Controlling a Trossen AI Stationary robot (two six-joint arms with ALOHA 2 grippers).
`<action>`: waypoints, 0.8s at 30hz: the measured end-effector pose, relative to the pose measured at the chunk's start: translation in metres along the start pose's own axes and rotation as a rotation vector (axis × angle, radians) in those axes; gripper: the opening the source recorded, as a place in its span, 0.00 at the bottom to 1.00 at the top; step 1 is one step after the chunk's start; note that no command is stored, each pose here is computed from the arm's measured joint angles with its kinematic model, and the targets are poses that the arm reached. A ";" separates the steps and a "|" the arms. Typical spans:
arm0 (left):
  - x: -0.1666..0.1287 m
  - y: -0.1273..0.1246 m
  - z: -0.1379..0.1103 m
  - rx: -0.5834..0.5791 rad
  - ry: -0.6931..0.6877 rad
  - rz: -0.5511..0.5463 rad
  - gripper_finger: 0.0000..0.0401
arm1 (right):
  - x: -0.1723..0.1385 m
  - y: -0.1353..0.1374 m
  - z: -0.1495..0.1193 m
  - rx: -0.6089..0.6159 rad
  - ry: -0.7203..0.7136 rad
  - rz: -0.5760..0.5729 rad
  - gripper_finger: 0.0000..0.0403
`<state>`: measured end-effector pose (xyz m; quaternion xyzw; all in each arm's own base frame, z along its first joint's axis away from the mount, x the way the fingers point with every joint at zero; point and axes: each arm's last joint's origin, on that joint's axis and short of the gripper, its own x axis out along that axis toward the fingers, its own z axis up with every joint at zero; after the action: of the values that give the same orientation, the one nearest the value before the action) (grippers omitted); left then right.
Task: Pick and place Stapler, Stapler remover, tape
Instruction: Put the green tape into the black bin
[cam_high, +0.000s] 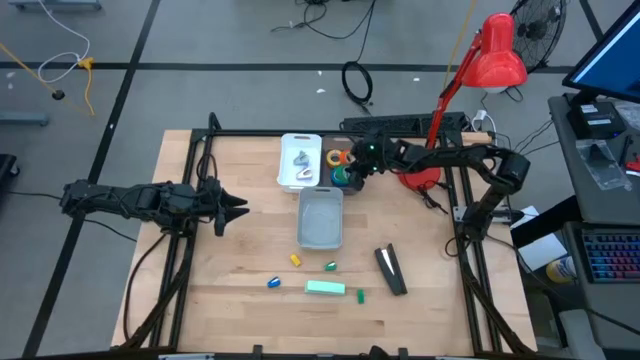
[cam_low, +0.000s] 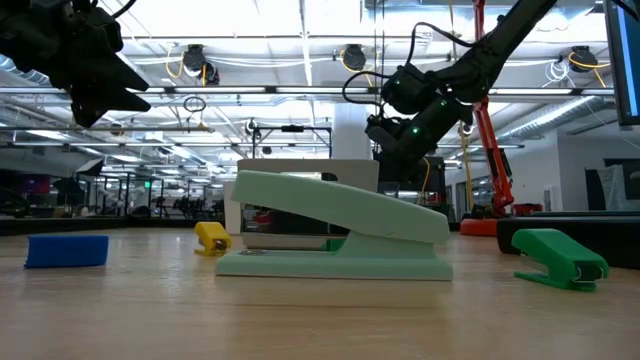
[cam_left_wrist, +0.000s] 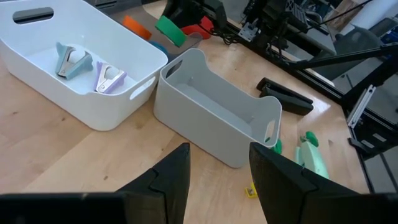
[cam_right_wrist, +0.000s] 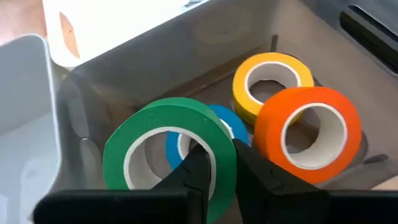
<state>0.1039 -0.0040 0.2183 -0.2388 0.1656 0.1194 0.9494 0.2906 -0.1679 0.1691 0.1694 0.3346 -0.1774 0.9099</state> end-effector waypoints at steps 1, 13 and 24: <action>0.000 0.000 0.000 0.000 0.000 0.000 0.41 | 0.000 0.001 0.000 -0.001 0.000 0.002 0.11; 0.000 0.000 0.000 0.000 0.000 0.000 0.41 | 0.000 0.001 -0.004 0.003 0.043 -0.002 0.16; 0.000 0.000 0.000 0.001 0.000 0.001 0.41 | 0.000 0.001 -0.005 0.004 0.049 -0.003 0.26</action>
<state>0.1039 -0.0039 0.2183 -0.2384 0.1658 0.1196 0.9494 0.2886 -0.1647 0.1658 0.1752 0.3565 -0.1752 0.9009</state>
